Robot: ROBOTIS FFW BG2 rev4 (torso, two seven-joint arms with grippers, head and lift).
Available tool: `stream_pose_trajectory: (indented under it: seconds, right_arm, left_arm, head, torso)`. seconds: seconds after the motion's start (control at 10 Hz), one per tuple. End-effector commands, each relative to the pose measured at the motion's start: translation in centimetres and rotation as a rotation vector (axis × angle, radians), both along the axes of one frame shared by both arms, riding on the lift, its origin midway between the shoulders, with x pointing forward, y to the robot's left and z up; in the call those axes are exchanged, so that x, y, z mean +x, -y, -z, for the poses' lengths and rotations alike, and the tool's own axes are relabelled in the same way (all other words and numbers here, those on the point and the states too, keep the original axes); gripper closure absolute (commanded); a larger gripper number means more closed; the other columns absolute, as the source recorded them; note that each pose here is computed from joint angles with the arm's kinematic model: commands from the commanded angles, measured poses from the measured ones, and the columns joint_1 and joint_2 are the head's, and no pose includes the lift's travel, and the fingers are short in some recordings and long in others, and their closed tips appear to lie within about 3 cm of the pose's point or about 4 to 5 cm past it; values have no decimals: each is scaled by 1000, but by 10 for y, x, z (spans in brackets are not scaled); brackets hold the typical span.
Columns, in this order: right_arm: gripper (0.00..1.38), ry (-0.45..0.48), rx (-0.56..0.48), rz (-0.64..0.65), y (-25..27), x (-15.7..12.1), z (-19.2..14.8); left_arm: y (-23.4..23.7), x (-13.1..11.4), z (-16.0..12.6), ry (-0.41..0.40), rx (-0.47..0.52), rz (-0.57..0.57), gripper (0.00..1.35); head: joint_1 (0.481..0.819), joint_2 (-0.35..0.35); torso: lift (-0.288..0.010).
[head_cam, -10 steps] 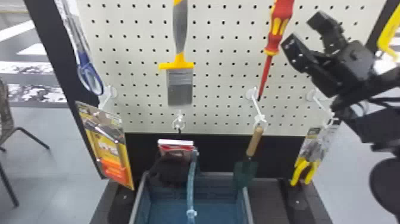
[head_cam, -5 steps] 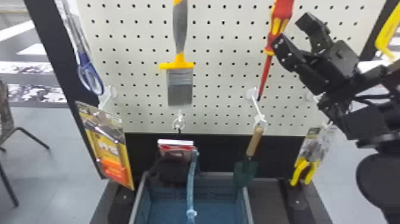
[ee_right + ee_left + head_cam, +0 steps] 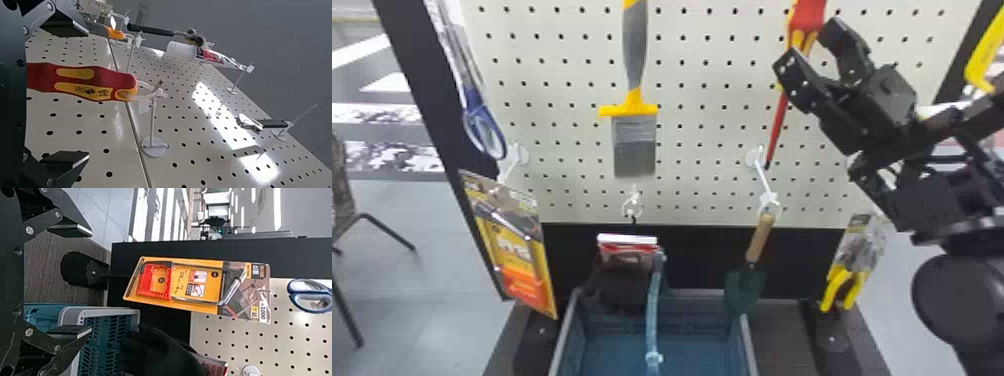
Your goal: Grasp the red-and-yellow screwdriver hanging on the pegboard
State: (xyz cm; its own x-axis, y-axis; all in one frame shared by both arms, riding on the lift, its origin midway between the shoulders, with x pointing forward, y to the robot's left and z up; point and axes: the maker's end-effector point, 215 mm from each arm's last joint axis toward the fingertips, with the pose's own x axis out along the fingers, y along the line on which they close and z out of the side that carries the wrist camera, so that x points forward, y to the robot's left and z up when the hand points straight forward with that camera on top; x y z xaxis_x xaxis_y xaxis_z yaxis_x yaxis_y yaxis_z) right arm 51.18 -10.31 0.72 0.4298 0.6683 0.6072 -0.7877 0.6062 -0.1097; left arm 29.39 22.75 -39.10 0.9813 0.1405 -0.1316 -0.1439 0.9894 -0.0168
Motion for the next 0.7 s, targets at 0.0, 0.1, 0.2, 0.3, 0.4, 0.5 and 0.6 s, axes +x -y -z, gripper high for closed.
stream_pose_trajectory:
  seconds: [0.0,0.1,0.2,0.3,0.4,0.5,0.6]
  right_arm:
    - [556,-2,7,-2,0,0,0]
    - [614,-7,8,-2,0,1,2]
    - [815,-14,16,-9,-1,1,4]
    - [1039,-25,25,-11,-1,2,6]
    - [1076,-28,28,-9,-1,2,7]
    - [1148,-32,30,-5,-1,2,9]
    - [1274,-31,40,8,1,2,9]
  left_arm:
    - [0,1,0,1,0,0,409]
    - [0,1,0,1,0,0,409]
    - [1,0,1,-2,-1,1,409]
    - [1,0,1,-2,0,2,409]
    - [0,0,1,0,1,1,409]
    - [0,0,1,0,1,1,409]
    - [0,-1,2,-4,0,1,409]
  head:
    - [549,0]
    - [549,0]
    - [549,0]
    - [549,0]
    - [549,0]
    - [549,0]
    - [549,0]
  torso:
    - [-100]
    - [-100]
    - [-100]
    - [-100]
    - [-100]
    - [-100]
    - [-100]
